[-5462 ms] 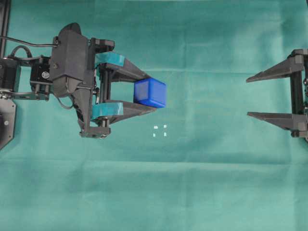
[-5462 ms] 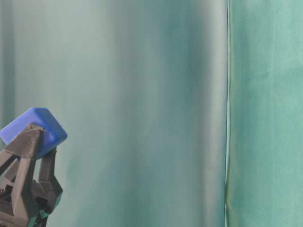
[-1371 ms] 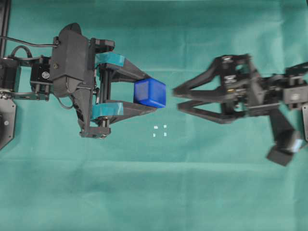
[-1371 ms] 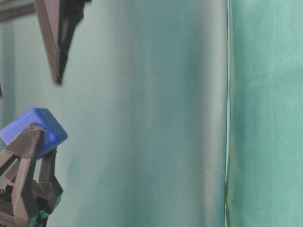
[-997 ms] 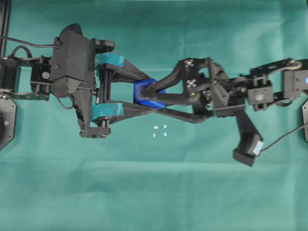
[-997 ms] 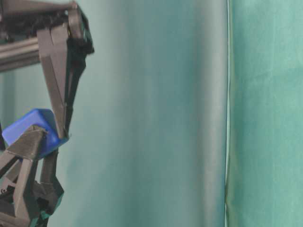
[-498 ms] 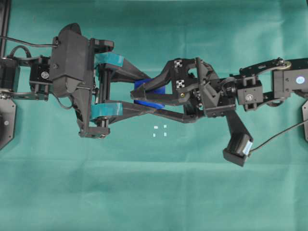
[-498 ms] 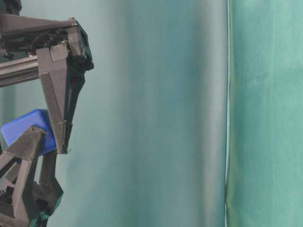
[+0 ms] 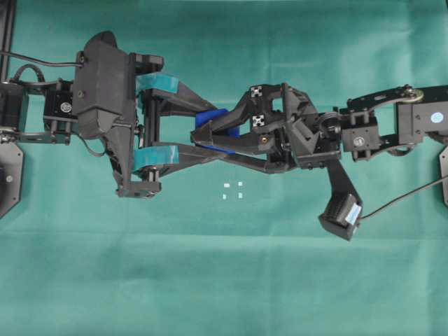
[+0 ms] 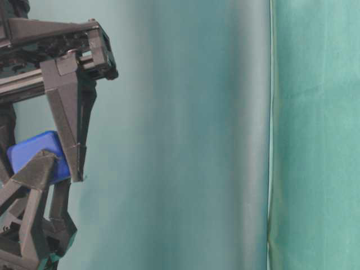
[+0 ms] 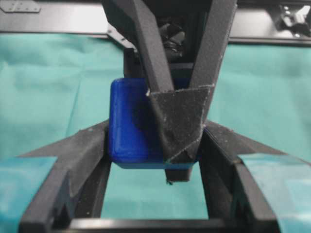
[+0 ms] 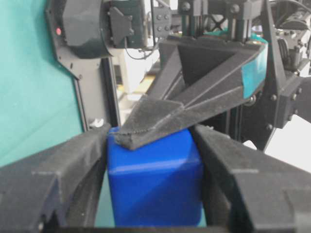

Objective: Handover the blue block to the right arm after grasping it with the left arm, then place it in the designated position.
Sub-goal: 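Close the right gripper on the cube and open the left gripper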

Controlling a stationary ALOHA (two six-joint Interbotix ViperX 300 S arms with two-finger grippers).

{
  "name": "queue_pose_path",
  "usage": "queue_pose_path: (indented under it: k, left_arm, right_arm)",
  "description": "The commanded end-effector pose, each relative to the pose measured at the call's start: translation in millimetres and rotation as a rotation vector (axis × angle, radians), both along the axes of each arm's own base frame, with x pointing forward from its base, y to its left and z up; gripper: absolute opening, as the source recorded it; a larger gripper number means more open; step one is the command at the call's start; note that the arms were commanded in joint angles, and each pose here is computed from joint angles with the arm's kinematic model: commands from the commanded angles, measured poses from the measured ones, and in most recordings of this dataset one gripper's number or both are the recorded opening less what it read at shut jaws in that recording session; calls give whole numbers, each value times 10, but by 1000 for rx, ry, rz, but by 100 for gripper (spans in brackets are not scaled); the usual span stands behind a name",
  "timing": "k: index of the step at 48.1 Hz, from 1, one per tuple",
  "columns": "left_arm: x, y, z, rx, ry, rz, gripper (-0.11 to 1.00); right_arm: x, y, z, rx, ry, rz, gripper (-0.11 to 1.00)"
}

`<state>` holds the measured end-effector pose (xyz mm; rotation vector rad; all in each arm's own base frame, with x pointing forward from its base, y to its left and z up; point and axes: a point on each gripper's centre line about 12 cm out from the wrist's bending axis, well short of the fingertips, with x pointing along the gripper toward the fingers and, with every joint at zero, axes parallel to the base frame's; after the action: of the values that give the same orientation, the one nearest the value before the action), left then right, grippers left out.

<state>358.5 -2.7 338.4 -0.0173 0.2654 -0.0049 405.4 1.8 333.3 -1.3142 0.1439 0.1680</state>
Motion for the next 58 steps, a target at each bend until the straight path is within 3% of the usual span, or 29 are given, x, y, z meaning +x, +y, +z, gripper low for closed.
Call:
queue_pose_path:
  k: [1,31,38,42,58]
  left_arm:
    - [-27,-27,106,3,-29,-8,47]
    - [-23,-38,126,-5,-38,-10,48]
    - [-30,-38,135,-5,-47,-10,85]
    - [-31,-38,130,-4,-48,-10,98]
    - [-113,-10,165,-5,-58,-2,99]
  right_arm:
    - [-23,-20,217,2,-52,-6,54]
    - [-25,-21,203,12,-48,-9,54]
    - [-25,-21,203,15,-48,-10,54]
    - [-30,-23,201,15,-46,-12,54]
    - [-140,9,184,14,-40,-7,54]
